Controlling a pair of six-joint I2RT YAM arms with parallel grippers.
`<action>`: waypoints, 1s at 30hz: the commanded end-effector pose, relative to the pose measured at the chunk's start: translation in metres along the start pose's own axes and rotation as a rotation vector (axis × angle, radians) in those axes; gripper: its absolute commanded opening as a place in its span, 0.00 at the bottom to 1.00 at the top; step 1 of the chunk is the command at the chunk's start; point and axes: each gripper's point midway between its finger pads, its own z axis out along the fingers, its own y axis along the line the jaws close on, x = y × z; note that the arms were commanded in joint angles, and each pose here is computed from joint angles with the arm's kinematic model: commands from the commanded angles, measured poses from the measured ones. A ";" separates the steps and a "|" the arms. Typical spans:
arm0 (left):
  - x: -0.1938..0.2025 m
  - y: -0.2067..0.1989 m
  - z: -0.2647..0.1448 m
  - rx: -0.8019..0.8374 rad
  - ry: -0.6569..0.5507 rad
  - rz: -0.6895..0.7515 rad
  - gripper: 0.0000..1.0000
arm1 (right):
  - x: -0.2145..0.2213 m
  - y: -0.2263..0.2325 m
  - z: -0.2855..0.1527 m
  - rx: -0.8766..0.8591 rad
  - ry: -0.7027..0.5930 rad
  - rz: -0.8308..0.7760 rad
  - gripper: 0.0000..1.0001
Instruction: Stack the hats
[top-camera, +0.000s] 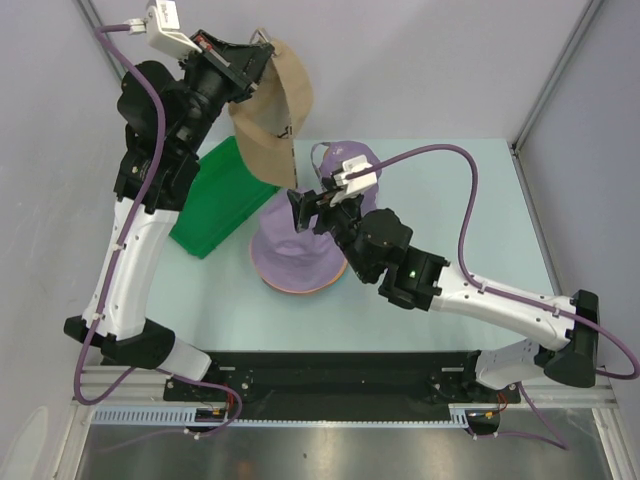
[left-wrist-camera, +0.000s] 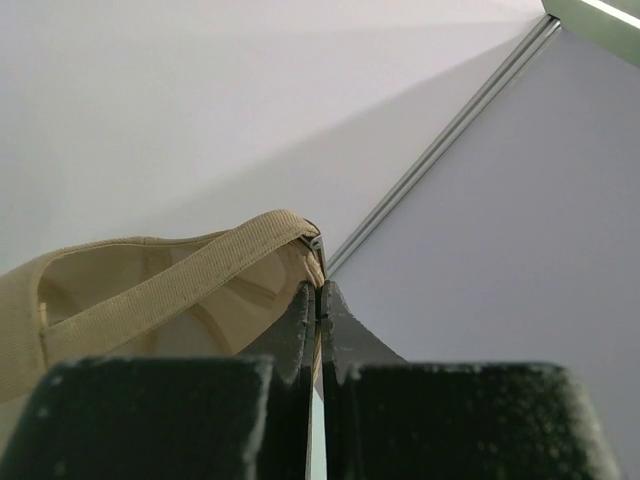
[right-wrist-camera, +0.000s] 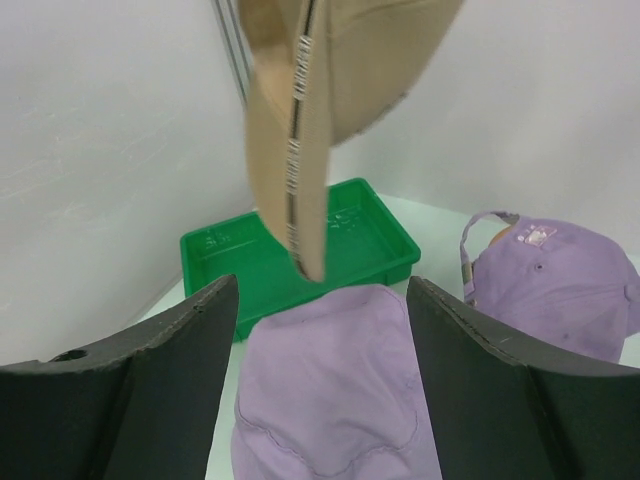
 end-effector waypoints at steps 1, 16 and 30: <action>-0.023 -0.019 -0.008 0.037 -0.064 0.038 0.00 | -0.054 0.003 0.007 -0.001 -0.131 0.075 0.74; -0.021 -0.026 -0.012 0.048 -0.050 -0.032 0.00 | -0.036 -0.031 0.054 0.024 -0.097 0.057 0.76; -0.008 -0.027 -0.003 0.050 -0.023 -0.025 0.00 | -0.023 -0.021 0.072 -0.021 -0.086 0.065 0.75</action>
